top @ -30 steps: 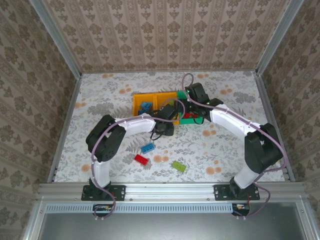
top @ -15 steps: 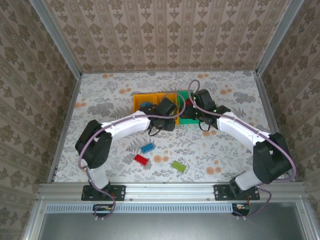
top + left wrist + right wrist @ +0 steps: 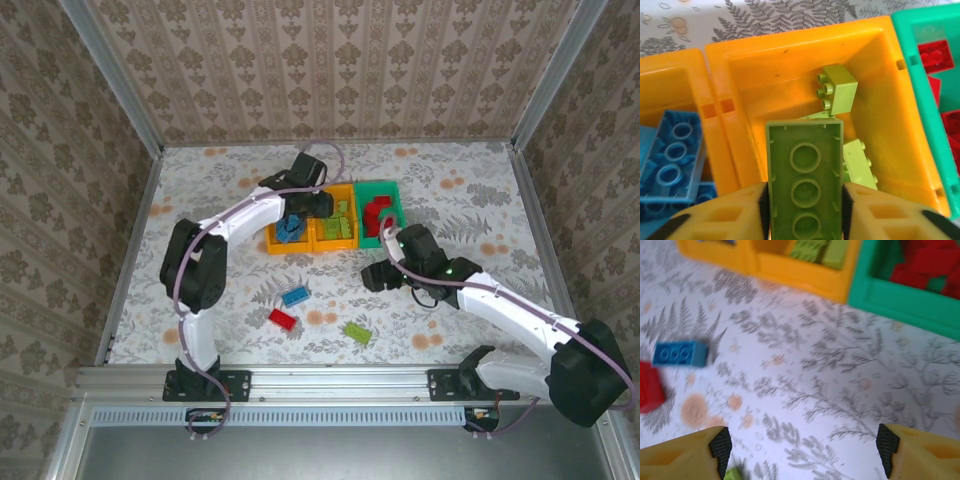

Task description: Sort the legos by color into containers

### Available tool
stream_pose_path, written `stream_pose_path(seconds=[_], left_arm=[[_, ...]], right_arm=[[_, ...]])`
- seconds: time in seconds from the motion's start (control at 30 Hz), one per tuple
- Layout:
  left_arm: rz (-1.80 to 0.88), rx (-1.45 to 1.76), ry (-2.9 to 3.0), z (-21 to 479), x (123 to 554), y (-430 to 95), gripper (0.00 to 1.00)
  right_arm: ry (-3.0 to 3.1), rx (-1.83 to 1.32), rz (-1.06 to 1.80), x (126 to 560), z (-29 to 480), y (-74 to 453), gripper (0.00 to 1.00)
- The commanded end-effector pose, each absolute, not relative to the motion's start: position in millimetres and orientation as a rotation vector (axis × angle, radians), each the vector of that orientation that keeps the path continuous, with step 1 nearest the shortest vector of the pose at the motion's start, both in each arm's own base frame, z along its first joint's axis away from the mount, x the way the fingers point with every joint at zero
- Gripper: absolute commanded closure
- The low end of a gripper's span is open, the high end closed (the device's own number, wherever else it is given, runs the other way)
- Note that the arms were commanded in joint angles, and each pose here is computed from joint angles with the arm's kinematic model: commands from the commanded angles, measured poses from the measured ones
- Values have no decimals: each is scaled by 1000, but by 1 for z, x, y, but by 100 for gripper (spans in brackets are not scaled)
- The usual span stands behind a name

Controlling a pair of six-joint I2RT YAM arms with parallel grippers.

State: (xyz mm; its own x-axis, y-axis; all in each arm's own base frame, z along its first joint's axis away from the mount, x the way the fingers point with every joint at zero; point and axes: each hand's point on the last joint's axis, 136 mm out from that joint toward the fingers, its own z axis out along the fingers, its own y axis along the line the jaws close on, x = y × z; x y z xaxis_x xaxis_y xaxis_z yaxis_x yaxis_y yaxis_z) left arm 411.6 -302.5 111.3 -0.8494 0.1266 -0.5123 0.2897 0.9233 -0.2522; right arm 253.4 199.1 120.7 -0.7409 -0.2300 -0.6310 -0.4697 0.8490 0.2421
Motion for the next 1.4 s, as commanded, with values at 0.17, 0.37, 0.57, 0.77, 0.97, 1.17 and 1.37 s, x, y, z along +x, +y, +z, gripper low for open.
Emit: stream_pose_path(seconds=[0.17,0.37,0.57,0.77,0.97,1.17,1.37], left_arm=[[-503,312,2550,124,416,-314,31],[-518,306,2496,142,401,-303,1],[-483,286,2460,153,375,-274,0],[-458,216,2473,147,355,-241,0],[-438,149,2472,143,340,-211,0],[-403,116,2480,139,321,-187,0],[-356,124,2499,134,299,-169,0]], right_arm=[[2525,-837,383,205,98,223,20],[2658,-942,219,183,69,225,18],[2735,-1104,117,158,43,235,17],[2757,-1212,-49,151,27,237,16],[2800,-1240,-127,147,15,231,27],[2778,-1240,-144,154,17,236,56],[2647,-1070,190,188,60,276,67]])
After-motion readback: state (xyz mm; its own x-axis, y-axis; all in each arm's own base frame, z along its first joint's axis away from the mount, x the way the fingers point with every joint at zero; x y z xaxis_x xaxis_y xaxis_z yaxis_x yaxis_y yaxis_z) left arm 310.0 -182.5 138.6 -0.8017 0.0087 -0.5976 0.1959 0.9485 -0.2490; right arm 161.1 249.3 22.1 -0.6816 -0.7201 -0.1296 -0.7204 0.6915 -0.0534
